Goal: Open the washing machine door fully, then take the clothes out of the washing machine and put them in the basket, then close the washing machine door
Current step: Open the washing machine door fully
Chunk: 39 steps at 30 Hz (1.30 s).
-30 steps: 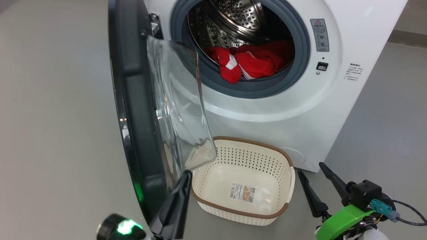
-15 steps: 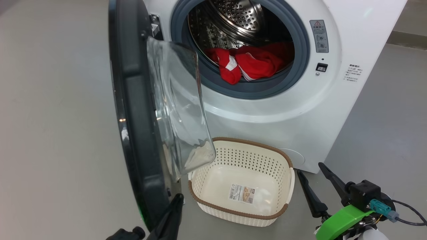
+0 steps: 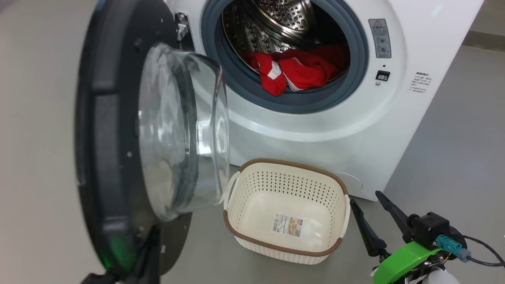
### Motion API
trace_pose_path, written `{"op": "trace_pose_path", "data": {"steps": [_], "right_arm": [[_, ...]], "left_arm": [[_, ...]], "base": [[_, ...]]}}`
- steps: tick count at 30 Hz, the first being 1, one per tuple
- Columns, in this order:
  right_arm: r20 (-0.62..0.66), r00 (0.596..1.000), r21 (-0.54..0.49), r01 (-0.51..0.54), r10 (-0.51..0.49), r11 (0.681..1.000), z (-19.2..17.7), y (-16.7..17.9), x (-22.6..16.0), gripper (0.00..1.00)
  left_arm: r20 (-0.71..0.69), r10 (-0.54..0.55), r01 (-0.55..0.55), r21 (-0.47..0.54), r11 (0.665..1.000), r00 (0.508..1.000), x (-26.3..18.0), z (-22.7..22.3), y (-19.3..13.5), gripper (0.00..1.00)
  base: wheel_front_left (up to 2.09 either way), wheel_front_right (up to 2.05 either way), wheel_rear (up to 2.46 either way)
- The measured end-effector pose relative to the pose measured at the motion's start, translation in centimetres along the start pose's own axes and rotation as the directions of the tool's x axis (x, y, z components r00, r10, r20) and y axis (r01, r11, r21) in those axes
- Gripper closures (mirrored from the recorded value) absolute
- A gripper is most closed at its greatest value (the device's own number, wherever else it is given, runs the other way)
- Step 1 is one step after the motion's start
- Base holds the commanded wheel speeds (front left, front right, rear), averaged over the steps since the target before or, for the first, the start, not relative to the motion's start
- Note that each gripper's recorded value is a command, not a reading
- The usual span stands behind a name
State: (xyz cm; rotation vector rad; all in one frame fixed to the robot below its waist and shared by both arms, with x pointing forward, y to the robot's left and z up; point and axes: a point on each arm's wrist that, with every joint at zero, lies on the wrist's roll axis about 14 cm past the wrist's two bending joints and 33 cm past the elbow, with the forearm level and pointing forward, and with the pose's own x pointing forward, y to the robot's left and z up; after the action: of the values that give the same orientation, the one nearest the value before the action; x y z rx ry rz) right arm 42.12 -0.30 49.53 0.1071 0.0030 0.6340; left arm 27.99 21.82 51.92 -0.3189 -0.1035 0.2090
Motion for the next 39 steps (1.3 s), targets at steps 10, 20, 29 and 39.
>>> {"op": "trace_pose_path", "data": {"steps": [10,20,29,39], "right_arm": [[0.002,1.0,0.005,-0.026,0.026,1.0,-0.1,0.6,0.8,0.0],[-0.01,1.0,0.011,-0.027,0.027,1.0,-0.6,0.5,0.8,0.0],[-0.02,0.999,0.011,-0.027,0.027,1.0,-1.1,0.2,1.1,0.0],[-0.025,0.999,0.004,-0.027,0.027,1.0,-1.5,-0.6,1.7,0.0]], "left_arm": [[0.02,0.167,-0.168,0.095,0.981,0.986,-0.4,1.1,6.0,1.0],[0.04,0.292,-0.294,0.146,0.944,0.956,-0.5,2.1,11.2,1.0],[0.063,0.388,-0.391,0.225,0.892,0.92,0.3,3.4,16.2,1.0],[0.086,0.46,-0.465,0.277,0.841,0.884,2.1,5.2,20.6,1.0]], "base": [[0.0,0.0,0.0],[0.0,0.0,0.0],[0.0,0.0,0.0],[0.0,0.0,0.0]]}}
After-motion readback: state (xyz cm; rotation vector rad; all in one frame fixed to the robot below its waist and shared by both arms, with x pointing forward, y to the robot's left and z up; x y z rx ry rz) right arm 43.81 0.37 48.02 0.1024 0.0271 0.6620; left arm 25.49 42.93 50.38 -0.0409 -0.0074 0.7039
